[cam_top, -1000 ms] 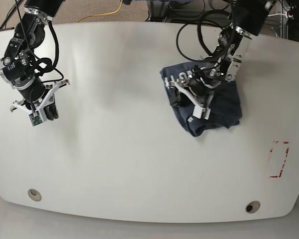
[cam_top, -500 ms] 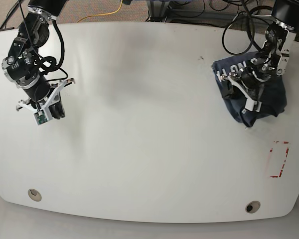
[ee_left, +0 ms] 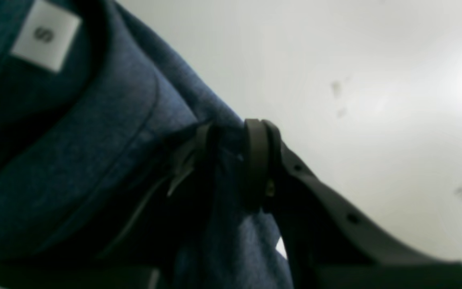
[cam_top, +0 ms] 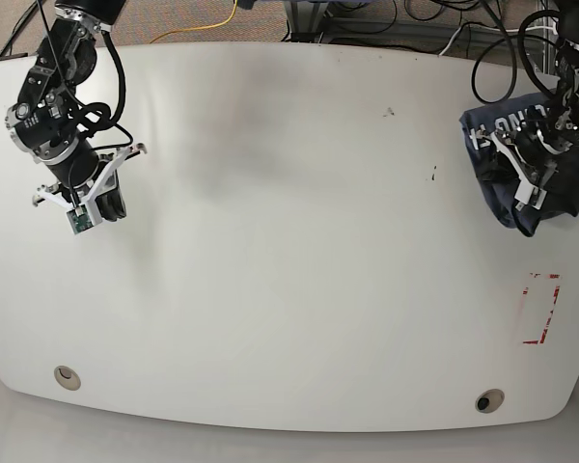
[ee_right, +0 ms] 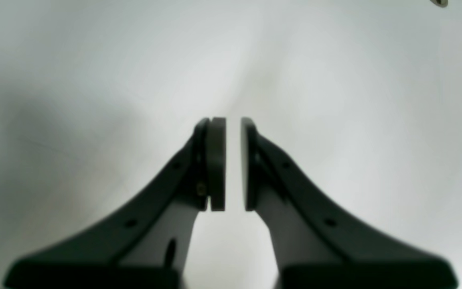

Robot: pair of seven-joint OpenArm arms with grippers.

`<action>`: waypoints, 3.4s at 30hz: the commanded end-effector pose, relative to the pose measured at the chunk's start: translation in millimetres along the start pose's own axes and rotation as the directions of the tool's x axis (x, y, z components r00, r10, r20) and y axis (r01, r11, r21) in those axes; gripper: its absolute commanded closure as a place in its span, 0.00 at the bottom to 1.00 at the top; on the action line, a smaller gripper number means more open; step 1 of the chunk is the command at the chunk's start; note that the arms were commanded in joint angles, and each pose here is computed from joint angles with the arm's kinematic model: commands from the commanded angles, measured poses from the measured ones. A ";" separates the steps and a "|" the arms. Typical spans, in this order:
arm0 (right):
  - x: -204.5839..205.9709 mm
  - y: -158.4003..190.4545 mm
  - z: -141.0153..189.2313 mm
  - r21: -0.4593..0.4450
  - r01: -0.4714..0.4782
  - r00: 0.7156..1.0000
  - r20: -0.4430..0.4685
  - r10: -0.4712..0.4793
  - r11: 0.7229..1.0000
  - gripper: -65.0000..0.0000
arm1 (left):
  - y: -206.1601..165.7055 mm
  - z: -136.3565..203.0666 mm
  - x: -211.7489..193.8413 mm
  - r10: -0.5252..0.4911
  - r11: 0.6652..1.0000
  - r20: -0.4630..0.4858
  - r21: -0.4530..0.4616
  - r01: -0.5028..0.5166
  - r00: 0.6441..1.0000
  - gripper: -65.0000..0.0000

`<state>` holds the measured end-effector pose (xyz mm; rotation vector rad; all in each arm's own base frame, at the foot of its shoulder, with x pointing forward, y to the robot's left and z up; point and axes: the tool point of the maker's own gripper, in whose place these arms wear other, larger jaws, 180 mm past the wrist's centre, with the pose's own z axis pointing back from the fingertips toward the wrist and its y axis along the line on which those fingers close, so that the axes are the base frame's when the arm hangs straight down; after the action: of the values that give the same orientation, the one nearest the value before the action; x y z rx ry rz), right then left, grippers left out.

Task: Layout the t-shirt on the table in an organized manner, then fold the t-shirt properly
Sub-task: 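Lift the bundle with the left gripper off the table edge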

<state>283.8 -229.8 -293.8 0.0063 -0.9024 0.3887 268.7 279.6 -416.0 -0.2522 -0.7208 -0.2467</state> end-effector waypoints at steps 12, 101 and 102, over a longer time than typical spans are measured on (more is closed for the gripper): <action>3.8 -2.1 5.3 -0.008 -0.014 1.000 0.022 0.014 1.000 0.91 | 60.4 13.1 -22.6 -0.186 0.979 -0.190 0.044 0.198 0.964 0.83; -2.8 2.4 5.8 0.003 -0.007 1.000 0.008 0.007 1.000 0.91 | 144.2 173.3 -89.1 0.099 0.777 -0.434 0.596 0.203 0.895 0.83; -2.8 2.4 5.8 0.003 -0.007 1.000 0.008 0.007 1.000 0.91 | 145.3 173.5 -88.7 0.096 0.777 -0.438 0.594 0.208 0.894 0.83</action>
<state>272.1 -228.4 -305.0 0.0179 -0.8653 0.3875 135.5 468.6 -386.0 0.4277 -0.2981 -0.0820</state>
